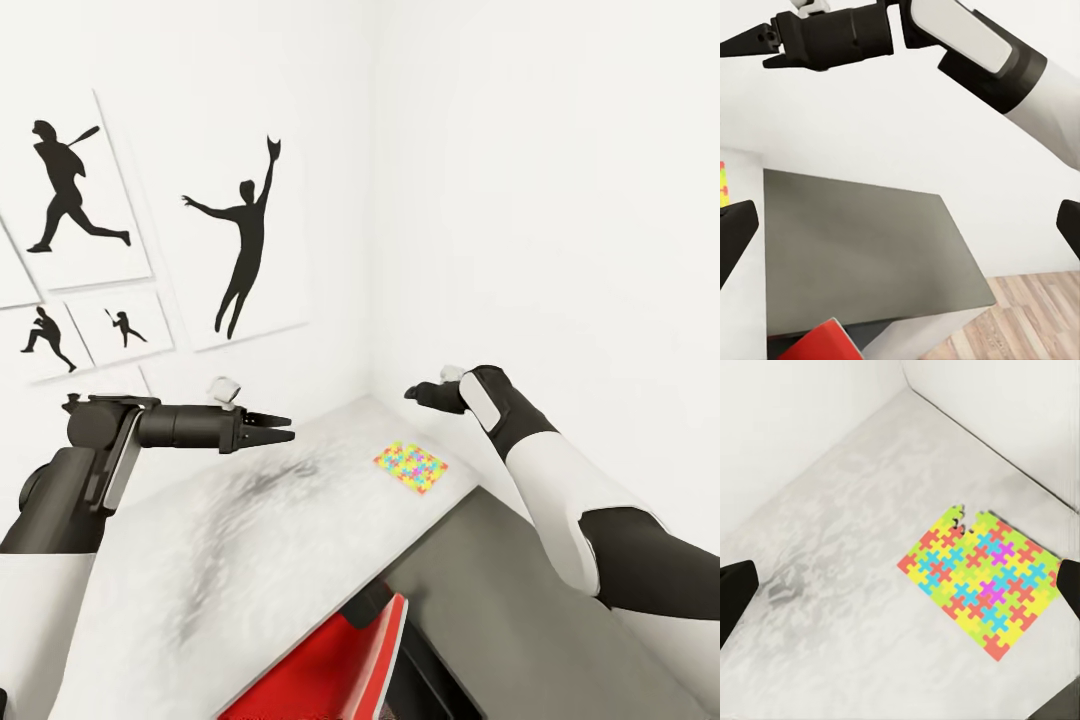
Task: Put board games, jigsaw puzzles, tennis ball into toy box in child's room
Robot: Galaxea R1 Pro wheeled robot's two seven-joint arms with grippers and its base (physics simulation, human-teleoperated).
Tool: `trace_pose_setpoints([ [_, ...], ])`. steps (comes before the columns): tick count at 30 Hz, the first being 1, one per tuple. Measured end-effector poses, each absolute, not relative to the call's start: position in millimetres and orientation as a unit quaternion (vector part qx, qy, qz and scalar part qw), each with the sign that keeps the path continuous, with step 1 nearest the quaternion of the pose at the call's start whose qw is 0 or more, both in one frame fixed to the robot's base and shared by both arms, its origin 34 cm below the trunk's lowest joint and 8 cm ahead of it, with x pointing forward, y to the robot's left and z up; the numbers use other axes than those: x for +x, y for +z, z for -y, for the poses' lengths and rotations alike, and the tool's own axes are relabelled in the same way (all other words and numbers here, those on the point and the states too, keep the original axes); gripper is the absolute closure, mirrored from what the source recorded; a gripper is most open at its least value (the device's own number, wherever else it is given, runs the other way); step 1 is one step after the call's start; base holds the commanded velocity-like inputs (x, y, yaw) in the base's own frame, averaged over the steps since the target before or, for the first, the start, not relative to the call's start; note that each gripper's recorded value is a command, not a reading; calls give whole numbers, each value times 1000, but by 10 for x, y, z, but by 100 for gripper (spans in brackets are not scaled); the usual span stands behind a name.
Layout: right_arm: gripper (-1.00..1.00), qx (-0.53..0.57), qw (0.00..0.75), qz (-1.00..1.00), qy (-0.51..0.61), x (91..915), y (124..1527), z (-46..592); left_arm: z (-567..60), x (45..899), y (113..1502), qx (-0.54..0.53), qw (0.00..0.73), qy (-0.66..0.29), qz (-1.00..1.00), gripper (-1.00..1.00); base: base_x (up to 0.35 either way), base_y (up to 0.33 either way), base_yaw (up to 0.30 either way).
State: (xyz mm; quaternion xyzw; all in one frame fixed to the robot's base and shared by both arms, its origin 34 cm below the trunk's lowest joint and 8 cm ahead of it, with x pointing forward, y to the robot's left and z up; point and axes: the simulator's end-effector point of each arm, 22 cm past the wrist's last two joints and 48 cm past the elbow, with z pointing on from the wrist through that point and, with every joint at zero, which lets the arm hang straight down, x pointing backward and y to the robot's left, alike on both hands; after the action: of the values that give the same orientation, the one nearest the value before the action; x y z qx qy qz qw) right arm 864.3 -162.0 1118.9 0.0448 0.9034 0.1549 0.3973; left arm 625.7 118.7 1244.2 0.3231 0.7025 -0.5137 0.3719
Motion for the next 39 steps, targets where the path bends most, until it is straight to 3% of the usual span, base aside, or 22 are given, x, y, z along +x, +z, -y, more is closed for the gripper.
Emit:
trace_pose_setpoints([
  [39,-100,37,379,-915,135,8735,10726,1635,-1214,6421,12097,304,352,-520,-717,-100,0,0,0],
])
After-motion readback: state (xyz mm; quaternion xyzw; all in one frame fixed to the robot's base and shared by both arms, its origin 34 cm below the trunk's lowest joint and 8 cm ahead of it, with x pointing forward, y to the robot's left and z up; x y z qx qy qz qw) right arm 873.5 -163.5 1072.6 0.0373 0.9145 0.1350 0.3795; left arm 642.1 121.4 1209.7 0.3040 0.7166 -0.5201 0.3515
